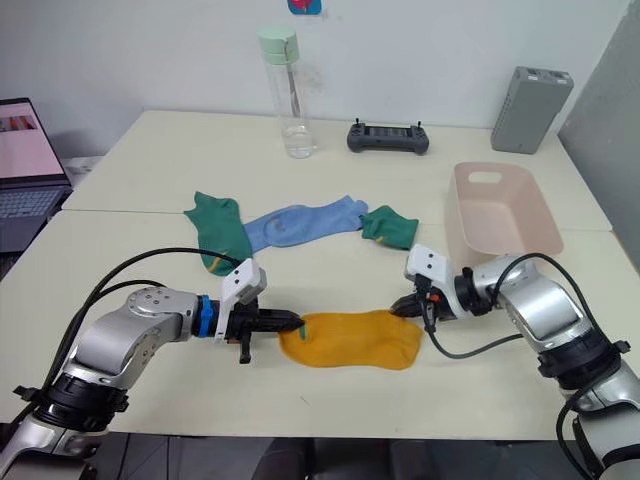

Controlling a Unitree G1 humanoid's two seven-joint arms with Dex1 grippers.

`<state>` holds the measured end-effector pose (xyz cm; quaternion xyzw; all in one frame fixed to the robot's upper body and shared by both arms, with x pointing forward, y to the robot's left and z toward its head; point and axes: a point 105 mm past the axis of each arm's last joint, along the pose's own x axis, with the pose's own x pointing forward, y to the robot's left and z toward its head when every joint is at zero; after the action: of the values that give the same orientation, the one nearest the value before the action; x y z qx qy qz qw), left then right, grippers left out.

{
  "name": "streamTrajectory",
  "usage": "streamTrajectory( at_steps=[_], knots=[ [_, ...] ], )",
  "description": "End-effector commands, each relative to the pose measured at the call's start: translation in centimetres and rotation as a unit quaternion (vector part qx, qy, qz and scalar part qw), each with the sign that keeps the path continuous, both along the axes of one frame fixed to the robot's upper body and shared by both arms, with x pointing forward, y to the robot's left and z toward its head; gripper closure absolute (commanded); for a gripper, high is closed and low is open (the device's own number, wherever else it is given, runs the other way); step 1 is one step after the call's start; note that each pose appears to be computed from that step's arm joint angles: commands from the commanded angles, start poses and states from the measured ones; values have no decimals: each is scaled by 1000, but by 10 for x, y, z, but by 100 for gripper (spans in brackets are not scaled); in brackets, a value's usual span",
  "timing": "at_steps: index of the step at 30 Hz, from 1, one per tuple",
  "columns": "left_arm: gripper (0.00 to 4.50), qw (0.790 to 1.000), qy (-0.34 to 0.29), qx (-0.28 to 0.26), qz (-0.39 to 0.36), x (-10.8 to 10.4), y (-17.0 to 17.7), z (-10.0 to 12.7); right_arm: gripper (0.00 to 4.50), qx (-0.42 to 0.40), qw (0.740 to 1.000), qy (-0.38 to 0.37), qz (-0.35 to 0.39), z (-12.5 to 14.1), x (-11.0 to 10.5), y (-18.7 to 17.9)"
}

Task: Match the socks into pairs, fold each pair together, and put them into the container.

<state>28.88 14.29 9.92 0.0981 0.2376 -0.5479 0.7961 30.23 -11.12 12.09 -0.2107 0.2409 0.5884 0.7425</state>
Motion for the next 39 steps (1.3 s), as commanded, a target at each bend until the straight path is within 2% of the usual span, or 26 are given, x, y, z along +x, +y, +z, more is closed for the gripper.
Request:
streamTrajectory(
  at_steps=[1,9,26,27,28,32,34,37,39],
  knots=[
    [447,1000,-12,7,-2,3,-3,2,450,-6,1000,-17,10,7,2,0],
    [447,1000,-19,6,-11,5,-11,0,450,-13,1000,-19,8,3,5,-2],
    [447,999,-37,15,1,12,-5,-1,450,-10,999,-36,-1,-2,12,0],
    [449,999,-35,13,-1,11,-6,-1,428,-5,999,-42,-3,0,14,0],
    [430,999,-35,12,-1,11,-6,0,402,2,999,-46,-6,3,15,0],
    [326,999,-43,8,6,13,-1,6,276,34,996,-73,-32,21,23,-1],
    [267,996,-91,-2,9,20,3,22,210,64,992,-96,-57,38,29,-4],
    [267,985,-169,-35,-12,21,-1,53,210,103,986,-119,-52,58,22,-2],
    [267,977,-203,-36,-54,12,-9,62,210,124,983,-138,-3,61,5,12]
  ],
)
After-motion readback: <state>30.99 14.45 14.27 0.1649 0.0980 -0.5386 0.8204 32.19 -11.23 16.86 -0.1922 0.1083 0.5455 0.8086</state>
